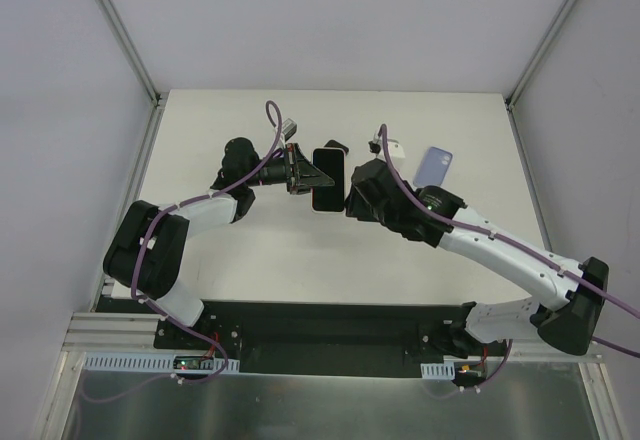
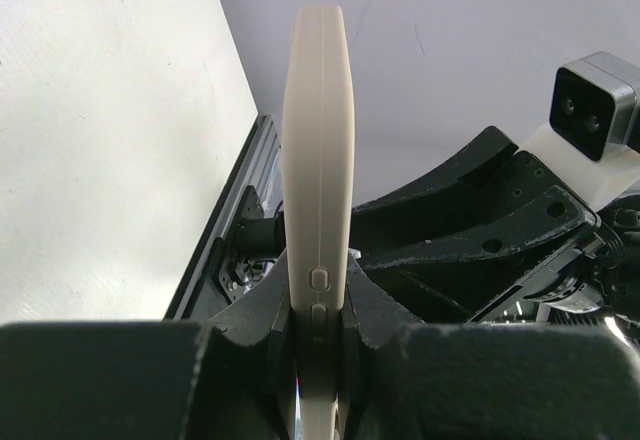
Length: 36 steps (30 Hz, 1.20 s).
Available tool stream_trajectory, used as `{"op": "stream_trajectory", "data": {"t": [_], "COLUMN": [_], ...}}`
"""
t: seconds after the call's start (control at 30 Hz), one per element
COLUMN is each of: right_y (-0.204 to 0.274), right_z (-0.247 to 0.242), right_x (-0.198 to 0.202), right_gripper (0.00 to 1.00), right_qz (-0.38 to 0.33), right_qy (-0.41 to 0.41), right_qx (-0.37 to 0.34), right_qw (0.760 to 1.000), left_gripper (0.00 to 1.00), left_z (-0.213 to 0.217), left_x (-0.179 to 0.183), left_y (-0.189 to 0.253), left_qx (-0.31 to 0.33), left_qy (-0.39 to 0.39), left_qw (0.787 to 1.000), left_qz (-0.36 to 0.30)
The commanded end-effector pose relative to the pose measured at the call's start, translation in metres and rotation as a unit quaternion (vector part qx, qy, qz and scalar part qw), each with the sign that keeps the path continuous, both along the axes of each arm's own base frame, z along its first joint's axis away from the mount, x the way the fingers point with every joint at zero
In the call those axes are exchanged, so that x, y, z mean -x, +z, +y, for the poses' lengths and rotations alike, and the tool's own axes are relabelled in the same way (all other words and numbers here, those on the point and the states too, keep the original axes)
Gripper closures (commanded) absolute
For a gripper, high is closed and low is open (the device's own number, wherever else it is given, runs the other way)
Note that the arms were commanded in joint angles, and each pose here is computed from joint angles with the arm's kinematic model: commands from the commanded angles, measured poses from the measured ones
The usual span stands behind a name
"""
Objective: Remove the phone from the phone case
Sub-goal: Remove the phone case from the phone.
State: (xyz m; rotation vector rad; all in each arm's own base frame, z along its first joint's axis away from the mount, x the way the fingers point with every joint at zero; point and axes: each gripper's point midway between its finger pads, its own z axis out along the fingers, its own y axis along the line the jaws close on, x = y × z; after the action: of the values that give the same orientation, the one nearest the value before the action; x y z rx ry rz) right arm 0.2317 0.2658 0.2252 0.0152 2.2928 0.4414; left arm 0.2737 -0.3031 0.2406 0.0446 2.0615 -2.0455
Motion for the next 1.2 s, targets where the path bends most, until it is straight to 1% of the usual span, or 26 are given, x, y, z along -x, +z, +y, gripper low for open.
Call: {"op": "stream_trajectory", "data": {"t": [0.0,0.33,0.47,0.63,0.8,0.97,1.03,1.17], "right_y": [-0.012,-0.029,-0.034,-0.055,-0.076,-0.084,-0.080,-0.070], "right_z": [-0.029,-0.031,-0.037,-0.035,-0.028,-0.014,-0.007,-0.008], "right_x": [0.001,0.008,0.009,0.007,0.005,0.004,0.005,0.006], "right_gripper": [0.62,0.62,0.62,0.62,0.62,0.63,0.63,0.63], "right_qz": [0.003,0.020,0.021,0.037,0.055,0.068,0.066,0.055], "right_qy": [-0.032,-0.029,-0.034,-0.034,-0.028,-0.015,-0.005,-0.006], "right_qx": [0.067,0.088,0.112,0.141,0.151,0.112,0.081,0.029], "right_qw": [0.997,0.995,0.993,0.989,0.987,0.991,0.995,0.998], "left_gripper": [1.00,1.00,1.00,1.00,1.00,1.00,1.00,1.00], "left_z": [0.006,0.007,0.008,0.009,0.010,0.011,0.011,0.011], "left_x": [0.008,0.008,0.008,0.011,0.015,0.018,0.018,0.017], "left_y": [0.049,0.055,0.058,0.069,0.084,0.092,0.091,0.087], "left_qx": [0.040,0.042,0.042,0.050,0.062,0.069,0.068,0.067], "left_qy": [-0.007,-0.005,-0.004,-0.007,-0.012,-0.015,-0.015,-0.014], "left_qw": [0.996,0.995,0.995,0.994,0.992,0.991,0.991,0.992], "left_qz": [-0.085,-0.091,-0.093,-0.101,-0.109,-0.114,-0.112,-0.108]}}
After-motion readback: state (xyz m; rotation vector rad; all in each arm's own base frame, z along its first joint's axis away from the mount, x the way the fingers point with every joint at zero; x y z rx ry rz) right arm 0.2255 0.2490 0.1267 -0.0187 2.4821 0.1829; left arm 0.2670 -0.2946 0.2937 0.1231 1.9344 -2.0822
